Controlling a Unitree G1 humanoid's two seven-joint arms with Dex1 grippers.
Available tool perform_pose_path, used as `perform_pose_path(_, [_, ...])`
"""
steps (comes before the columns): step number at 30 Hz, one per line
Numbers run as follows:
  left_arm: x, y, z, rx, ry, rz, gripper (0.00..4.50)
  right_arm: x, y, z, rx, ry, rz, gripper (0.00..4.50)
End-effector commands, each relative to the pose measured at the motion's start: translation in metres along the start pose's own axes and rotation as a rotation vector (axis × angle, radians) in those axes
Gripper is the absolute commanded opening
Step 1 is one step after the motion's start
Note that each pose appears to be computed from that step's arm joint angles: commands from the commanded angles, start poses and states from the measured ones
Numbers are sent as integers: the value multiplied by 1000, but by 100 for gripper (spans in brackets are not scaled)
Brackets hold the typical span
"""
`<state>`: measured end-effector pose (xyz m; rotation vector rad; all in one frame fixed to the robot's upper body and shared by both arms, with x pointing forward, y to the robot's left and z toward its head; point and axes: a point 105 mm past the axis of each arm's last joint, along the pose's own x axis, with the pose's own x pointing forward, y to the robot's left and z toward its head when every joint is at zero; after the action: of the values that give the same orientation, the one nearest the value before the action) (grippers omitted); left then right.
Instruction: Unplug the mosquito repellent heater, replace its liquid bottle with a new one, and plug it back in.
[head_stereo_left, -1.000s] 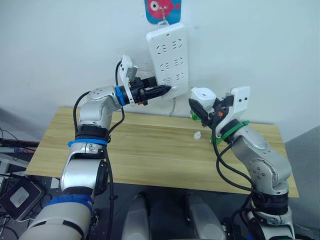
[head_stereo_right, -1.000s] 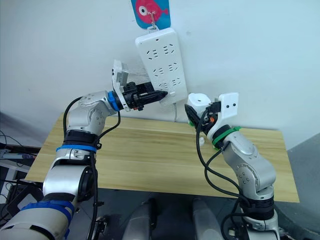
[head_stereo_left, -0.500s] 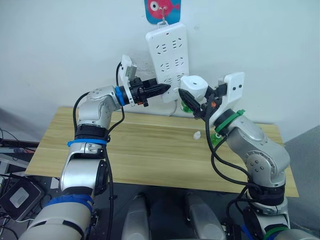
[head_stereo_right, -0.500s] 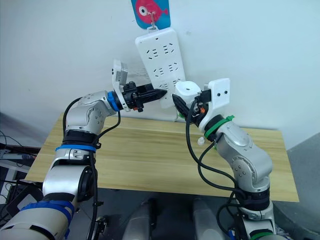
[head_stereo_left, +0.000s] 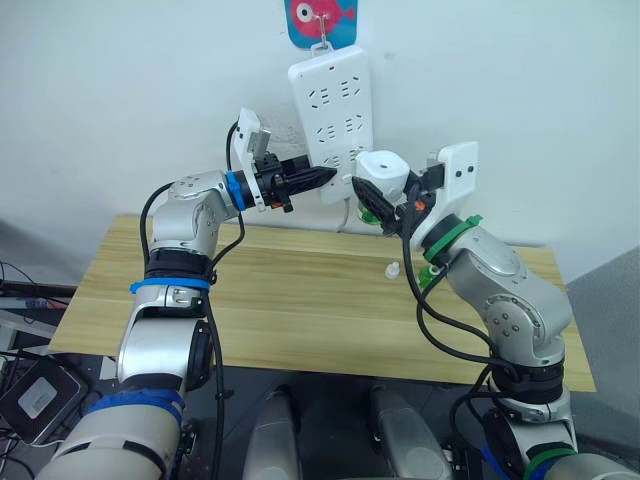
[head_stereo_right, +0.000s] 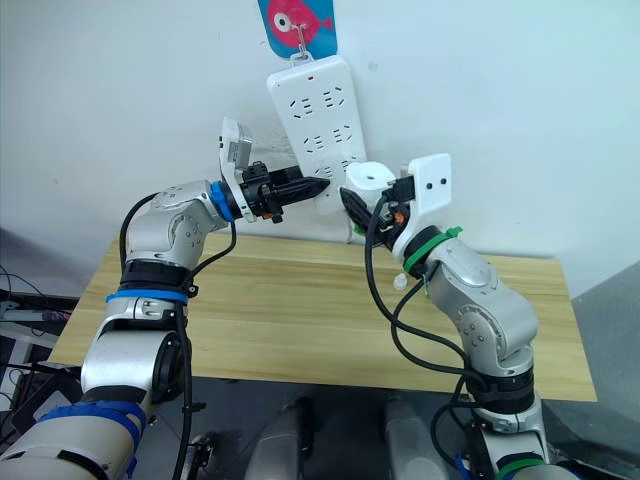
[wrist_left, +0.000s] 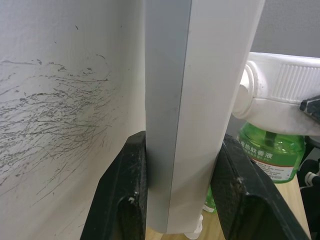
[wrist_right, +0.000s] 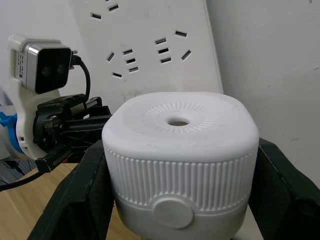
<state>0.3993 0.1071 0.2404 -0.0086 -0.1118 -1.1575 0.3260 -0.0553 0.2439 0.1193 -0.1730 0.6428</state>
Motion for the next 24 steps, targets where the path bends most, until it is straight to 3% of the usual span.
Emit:
perform_pose_path(1, [1,-2,11,37,-23,-4,132,-1,5,8,-1,-36,16,316])
perform_pose_path(13, [1,-2,12,42,-22,-4,132,5,5,17,32,-74,5,316])
perform_pose_path(24, [2,-5,12,40,-22,-15,132,18,-2,3,-29,-6,-48,316])
